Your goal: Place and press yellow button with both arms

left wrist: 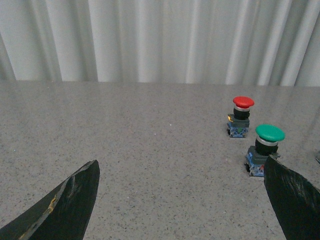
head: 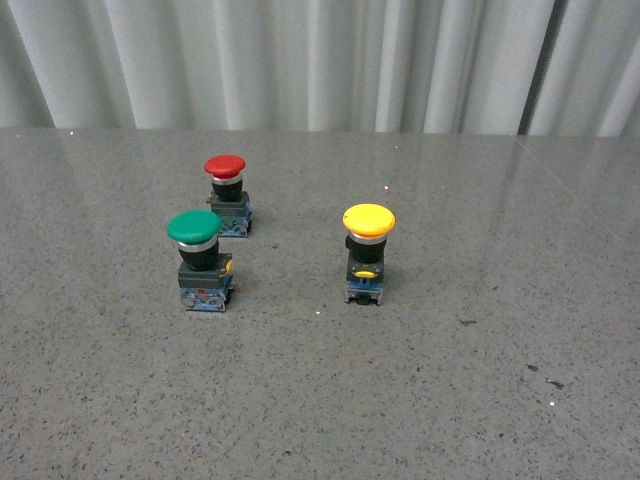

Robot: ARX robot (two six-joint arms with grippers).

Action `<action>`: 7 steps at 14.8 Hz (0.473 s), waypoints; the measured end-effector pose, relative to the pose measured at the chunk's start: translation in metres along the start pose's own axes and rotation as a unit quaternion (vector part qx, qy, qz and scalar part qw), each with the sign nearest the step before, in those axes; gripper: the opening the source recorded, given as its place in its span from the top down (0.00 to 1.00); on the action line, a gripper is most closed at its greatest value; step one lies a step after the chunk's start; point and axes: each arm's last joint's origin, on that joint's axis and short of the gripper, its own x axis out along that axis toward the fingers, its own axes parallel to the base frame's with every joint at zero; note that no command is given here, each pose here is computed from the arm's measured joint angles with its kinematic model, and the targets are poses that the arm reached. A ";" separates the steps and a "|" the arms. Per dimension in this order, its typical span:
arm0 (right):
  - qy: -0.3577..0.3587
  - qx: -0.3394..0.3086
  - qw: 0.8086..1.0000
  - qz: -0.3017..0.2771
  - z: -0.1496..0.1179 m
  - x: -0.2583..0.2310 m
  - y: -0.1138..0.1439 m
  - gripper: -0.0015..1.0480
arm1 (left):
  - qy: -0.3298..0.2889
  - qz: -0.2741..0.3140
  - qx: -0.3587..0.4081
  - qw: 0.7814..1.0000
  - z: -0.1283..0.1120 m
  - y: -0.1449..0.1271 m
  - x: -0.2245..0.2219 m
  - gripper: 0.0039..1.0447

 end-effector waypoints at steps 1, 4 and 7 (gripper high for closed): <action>-0.012 -0.001 1.000 0.002 -0.001 -0.007 0.000 0.98 | 0.000 0.001 0.000 1.000 0.000 0.000 0.000 0.06; -0.011 -0.001 1.000 0.002 -0.002 -0.008 0.000 0.98 | 0.000 0.000 0.000 1.000 0.000 0.000 0.000 0.06; -0.010 -0.001 1.000 0.002 -0.002 -0.008 0.000 0.76 | 0.000 0.000 0.000 1.000 0.000 0.000 0.000 0.06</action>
